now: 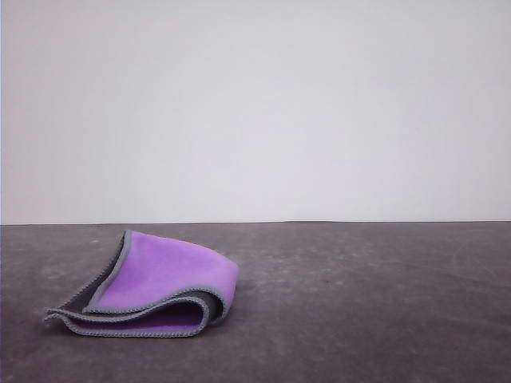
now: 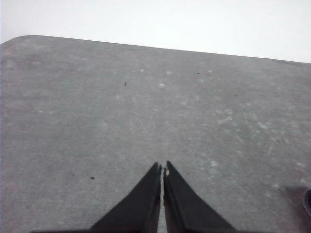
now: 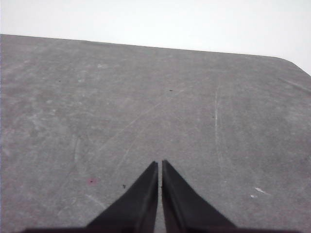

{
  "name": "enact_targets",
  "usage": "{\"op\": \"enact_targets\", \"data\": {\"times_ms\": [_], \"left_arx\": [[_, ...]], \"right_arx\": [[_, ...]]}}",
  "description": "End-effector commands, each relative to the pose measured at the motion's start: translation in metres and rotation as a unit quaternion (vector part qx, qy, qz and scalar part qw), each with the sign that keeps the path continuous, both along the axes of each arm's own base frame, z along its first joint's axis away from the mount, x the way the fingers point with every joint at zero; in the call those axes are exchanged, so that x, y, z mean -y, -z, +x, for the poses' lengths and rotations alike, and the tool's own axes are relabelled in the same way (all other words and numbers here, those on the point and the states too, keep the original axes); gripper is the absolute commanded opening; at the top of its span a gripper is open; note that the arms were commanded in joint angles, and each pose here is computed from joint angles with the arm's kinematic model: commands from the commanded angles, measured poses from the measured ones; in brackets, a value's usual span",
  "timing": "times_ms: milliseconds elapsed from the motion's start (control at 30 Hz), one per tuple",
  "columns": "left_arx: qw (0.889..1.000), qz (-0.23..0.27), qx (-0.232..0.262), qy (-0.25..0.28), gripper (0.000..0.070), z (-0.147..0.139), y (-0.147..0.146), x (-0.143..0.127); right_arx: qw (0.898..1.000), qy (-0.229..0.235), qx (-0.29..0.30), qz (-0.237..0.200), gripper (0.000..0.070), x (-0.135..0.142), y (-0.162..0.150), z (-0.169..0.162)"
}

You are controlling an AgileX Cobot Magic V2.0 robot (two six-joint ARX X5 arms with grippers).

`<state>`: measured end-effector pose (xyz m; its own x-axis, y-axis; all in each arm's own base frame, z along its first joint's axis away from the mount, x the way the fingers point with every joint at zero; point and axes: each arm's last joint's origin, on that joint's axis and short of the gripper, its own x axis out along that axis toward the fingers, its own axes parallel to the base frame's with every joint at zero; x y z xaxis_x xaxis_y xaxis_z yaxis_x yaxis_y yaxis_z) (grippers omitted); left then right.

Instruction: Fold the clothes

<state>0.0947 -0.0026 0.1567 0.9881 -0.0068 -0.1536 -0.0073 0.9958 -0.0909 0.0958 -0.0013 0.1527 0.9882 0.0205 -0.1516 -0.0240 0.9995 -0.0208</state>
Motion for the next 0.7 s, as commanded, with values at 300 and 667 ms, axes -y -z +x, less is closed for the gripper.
{"op": "enact_targets", "data": {"times_ms": [300,667], "left_arx": [[1.0,0.004,-0.008,-0.003,0.0,0.001,0.0065,-0.0002],[1.0,0.004,-0.008,-0.004,0.0,0.001,0.0065,-0.0005]], "right_arx": [[1.0,0.004,0.002,0.006,0.0012,0.0003,0.0004,0.0002],[1.0,0.004,0.002,0.006,0.0012,0.0003,0.0004,0.0002]]}}
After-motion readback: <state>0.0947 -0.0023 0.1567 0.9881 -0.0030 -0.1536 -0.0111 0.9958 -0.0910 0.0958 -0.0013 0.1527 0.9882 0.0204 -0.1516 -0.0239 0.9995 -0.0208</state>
